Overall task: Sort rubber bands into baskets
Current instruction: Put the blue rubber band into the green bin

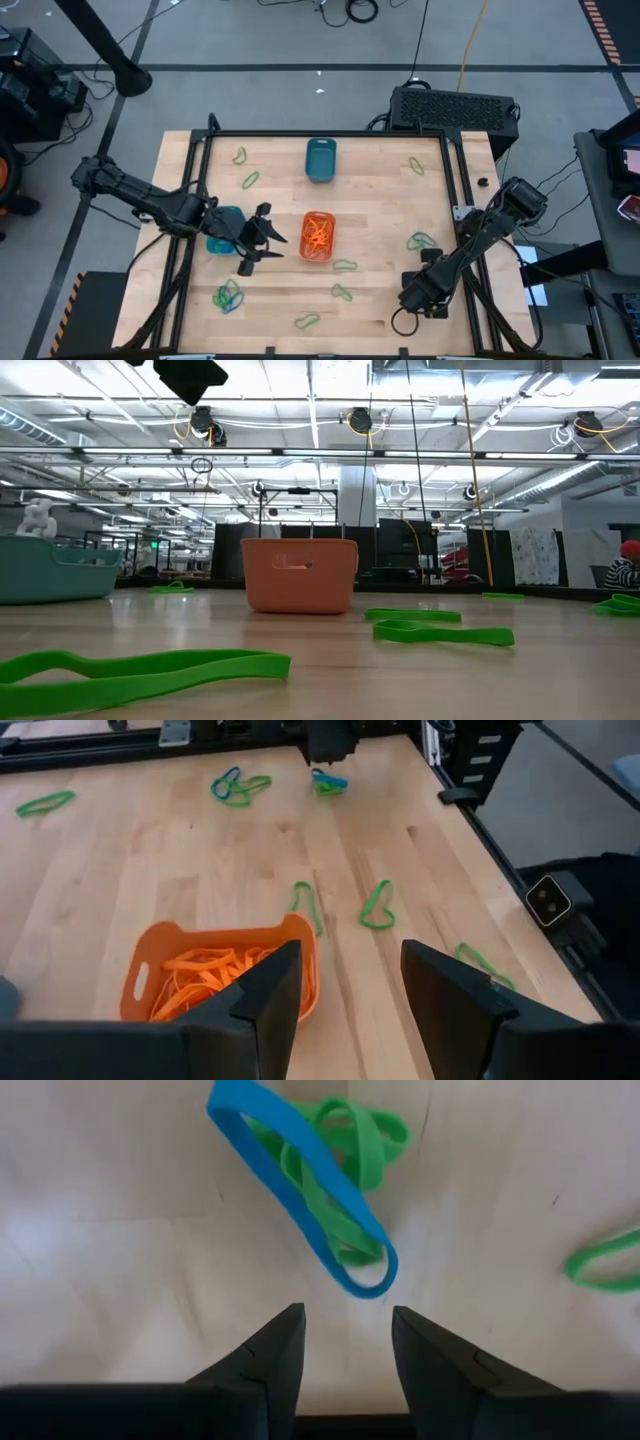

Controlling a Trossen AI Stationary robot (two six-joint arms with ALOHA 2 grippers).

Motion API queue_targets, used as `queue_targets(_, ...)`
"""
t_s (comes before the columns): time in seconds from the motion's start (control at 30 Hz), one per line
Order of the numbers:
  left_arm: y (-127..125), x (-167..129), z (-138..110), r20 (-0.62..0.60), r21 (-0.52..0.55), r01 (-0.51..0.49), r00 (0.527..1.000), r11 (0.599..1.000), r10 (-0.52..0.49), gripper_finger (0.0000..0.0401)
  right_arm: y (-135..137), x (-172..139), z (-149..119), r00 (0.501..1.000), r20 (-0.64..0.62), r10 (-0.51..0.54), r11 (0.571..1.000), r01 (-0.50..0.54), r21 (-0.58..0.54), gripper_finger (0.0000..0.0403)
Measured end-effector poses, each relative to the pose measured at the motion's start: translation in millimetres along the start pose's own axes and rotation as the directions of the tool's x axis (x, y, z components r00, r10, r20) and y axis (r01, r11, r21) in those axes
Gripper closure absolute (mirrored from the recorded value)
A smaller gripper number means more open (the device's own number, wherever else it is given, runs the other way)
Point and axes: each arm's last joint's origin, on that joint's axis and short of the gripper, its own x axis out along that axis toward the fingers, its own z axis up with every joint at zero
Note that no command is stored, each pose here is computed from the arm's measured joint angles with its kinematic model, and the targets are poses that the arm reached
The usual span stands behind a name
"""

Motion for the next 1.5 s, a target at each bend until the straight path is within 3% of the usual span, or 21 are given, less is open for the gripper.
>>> queue_targets(0.17,-0.2,0.0,-0.1,-0.001,-0.027,0.004,1.000,1.000,-0.004,0.0221,1.1,1.6,3.5,0.999,0.051,0.003,1.000,-0.003,-0.008,0.0259)
queue_targets(0.5,-0.9,0.0,-0.5,-0.006,-0.027,0.029,1.000,0.999,-0.029,0.0221,-7.9,18.8,-0.2,1.000,0.026,0.010,1.000,-0.011,0.029,0.0265)
queue_targets(0.6,-0.9,0.0,-0.5,-0.006,-0.027,0.029,1.000,0.999,-0.029,0.0221,-6.7,17.3,0.5,1.000,0.028,0.012,1.000,-0.013,0.019,0.0290)
queue_targets(0.83,-0.9,0.0,-0.4,-0.006,-0.027,0.029,1.000,0.999,-0.029,0.0221,-8.2,12.1,4.2,1.000,0.018,0.014,0.999,-0.014,0.028,0.0394)
queue_targets(1.17,-0.9,0.0,-0.7,-0.009,-0.027,0.028,1.000,0.999,-0.028,0.0221,-10.0,-33.2,-6.6,0.997,-0.064,-0.039,0.997,0.044,0.070,0.0400)
queue_targets(1.27,-1.0,2.5,-1.2,0.024,-0.035,0.031,0.999,0.999,-0.030,0.0221,-3.2,-56.0,-5.4,1.000,0.016,0.002,0.998,-0.003,0.055,0.0401)
queue_targets(1.37,-2.4,16.0,-10.8,0.105,-0.081,0.073,0.992,0.994,-0.064,0.0221,2.4,-78.7,0.5,0.985,0.171,-0.021,0.998,0.009,0.069,0.0401)
queue_targets(1.5,-4.9,45.4,-28.4,0.297,-0.258,0.183,0.949,0.949,-0.102,0.0221,10.2,-107.1,10.0,0.900,0.428,-0.086,0.995,0.056,0.081,0.0402)
